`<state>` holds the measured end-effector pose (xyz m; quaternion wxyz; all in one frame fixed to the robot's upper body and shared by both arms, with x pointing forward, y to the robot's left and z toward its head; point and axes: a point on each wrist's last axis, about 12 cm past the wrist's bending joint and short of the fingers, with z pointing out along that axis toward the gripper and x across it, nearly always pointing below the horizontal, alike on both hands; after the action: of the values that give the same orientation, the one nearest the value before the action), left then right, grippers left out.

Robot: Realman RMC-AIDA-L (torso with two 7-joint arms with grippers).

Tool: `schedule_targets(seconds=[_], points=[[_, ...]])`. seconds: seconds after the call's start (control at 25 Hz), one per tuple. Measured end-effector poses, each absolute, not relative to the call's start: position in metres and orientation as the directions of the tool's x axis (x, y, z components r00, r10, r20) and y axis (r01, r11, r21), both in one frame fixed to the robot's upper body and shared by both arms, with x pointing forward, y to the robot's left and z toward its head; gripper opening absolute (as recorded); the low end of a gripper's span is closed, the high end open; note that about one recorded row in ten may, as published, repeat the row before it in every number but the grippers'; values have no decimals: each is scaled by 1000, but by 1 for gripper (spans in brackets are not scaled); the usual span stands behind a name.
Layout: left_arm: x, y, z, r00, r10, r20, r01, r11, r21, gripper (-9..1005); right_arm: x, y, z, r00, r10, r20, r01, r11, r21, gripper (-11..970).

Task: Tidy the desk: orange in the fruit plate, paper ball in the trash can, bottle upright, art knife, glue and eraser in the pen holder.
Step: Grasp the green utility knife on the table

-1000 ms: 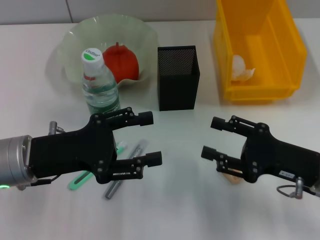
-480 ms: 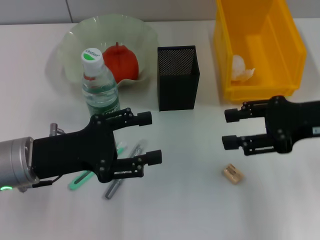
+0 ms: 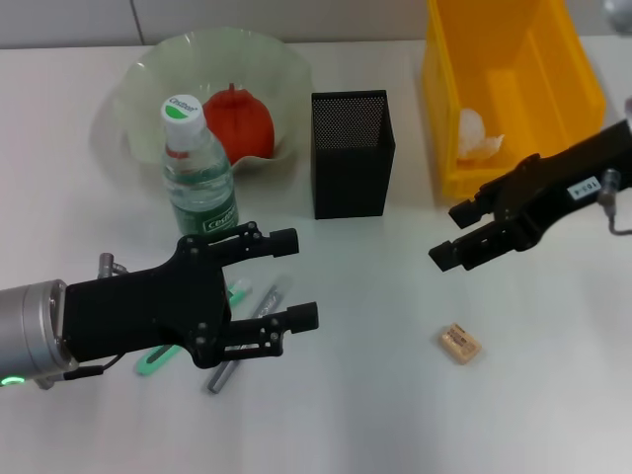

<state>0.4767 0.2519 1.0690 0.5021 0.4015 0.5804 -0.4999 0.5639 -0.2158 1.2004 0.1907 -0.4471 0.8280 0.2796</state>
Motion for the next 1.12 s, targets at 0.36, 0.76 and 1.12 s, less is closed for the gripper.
schedule_targets(seconds=[0.36,0.76,1.12], points=[[478,253,1069,-173,-31,-985,966,192,-175,785,563,-200,1205,-439,-643,-628,-897,350,270,700],[482,258,1072,-174,-30,-984,962,209,-176,784,522,-236,1126,-363,-278,-889,-927,206,314,700],[502,278,1104,-279,65,-958,936,241,-256,784,488,-256,1063,-336,-78,-939,-910,282,303,700]])
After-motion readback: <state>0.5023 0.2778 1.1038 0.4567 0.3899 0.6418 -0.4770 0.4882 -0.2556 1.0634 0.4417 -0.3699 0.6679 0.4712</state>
